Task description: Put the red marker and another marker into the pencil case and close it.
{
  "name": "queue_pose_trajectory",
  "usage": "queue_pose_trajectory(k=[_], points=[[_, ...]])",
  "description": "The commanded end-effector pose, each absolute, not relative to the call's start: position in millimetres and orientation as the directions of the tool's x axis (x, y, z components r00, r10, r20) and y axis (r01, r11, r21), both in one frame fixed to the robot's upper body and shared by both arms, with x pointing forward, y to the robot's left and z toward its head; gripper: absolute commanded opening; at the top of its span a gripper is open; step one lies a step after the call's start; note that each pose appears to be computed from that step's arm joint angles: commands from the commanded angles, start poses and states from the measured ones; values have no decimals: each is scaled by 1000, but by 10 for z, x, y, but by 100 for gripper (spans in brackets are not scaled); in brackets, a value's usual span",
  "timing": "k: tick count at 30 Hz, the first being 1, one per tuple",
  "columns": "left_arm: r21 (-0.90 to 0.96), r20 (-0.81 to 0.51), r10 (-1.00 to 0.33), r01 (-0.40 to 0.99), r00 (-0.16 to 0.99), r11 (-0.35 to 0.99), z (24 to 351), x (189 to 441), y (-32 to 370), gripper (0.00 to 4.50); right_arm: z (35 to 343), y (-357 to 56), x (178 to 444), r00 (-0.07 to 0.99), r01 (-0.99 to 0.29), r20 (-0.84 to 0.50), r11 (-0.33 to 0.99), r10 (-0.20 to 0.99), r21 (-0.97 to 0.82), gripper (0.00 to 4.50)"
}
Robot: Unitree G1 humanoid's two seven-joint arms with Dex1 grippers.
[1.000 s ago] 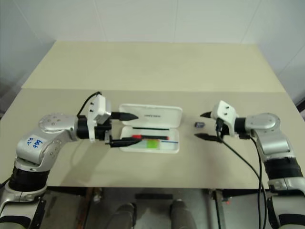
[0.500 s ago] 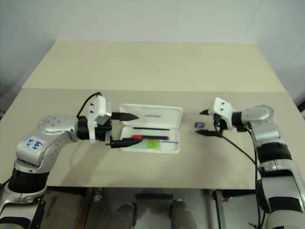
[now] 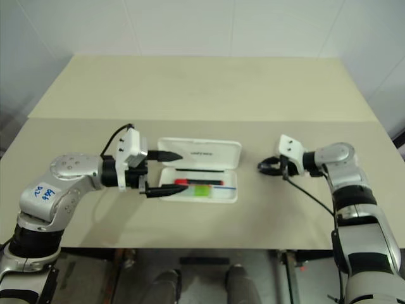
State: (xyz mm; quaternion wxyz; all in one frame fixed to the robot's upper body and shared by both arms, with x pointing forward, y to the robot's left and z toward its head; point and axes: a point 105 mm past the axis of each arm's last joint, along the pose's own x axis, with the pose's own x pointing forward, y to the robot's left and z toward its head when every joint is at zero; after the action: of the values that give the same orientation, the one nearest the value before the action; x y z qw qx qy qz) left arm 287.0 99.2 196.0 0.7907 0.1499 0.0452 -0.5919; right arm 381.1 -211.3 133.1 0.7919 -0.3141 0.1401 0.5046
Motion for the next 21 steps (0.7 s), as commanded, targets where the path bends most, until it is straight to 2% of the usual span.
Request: queue_pose_trajectory(k=[1, 6, 15, 21], points=[[233, -219, -932, 943, 290, 239, 2083, 2828, 979, 450, 1367, -2118, 3811, 446, -889, -543, 282, 712, -360, 39], [236, -220, -934, 945, 280, 228, 2086, 2853, 960, 450, 1380, -2143, 3795, 466, -877, -532, 292, 707, -381, 39], [234, -229, -936, 948, 269, 215, 2047, 2884, 970, 450, 1706, -2106, 3572, 508, -843, -411, 338, 757, -419, 39], [227, -239, -937, 953, 254, 200, 2004, 2888, 1000, 450, 1956, -1809, 3145, 483, -850, -307, 356, 820, -388, 39]])
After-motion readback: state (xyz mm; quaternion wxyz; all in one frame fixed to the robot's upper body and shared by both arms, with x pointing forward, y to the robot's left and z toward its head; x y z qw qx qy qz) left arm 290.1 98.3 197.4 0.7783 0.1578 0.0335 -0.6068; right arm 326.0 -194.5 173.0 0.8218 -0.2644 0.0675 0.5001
